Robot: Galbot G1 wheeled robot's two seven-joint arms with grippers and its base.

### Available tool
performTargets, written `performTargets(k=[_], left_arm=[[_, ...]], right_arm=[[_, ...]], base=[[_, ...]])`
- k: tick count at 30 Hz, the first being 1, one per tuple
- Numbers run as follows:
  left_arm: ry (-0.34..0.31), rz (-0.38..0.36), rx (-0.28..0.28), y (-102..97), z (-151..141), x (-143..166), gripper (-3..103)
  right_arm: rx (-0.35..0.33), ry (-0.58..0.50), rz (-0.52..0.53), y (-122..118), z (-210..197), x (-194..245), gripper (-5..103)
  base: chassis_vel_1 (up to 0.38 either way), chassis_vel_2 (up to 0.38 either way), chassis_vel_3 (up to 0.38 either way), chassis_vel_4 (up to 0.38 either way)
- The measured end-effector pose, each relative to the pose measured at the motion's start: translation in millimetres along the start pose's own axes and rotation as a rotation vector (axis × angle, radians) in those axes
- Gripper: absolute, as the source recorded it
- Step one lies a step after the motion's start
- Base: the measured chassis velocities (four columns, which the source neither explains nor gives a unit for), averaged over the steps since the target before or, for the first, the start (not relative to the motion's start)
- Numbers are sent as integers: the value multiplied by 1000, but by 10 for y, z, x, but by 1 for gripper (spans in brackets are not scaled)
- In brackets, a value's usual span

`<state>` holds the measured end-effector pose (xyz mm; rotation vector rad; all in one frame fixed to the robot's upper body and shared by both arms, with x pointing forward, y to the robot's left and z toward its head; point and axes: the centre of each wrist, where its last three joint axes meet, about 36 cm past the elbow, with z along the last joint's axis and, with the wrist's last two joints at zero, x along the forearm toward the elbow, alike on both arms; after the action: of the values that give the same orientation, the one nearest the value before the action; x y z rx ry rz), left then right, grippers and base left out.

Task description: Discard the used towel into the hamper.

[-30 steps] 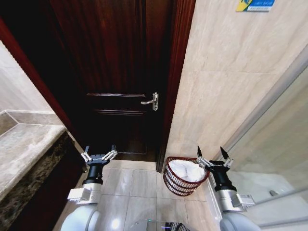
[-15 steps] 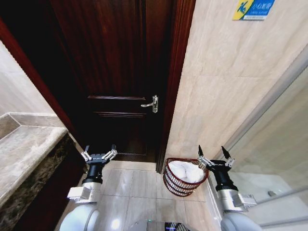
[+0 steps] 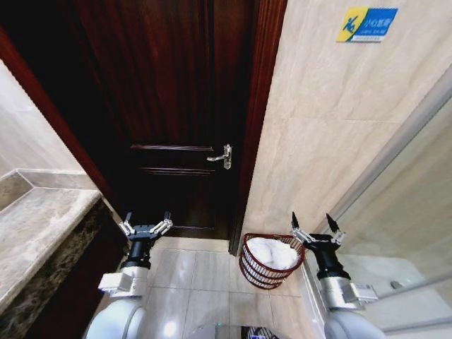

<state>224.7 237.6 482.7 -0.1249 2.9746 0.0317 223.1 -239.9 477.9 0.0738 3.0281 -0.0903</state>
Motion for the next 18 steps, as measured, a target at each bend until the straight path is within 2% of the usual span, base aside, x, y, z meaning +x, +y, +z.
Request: performTargets(k=[9,18], left_arm=[[-6,10,14,-9,-22,-17,100],[1,-3,2,-16,21,-45,100]], right_arm=[[-8,-4,31,14,-41,-22,100],[-4,13,36,11,-45,-22,100]], base=[[0,0,0,0],[0,0,0,0]])
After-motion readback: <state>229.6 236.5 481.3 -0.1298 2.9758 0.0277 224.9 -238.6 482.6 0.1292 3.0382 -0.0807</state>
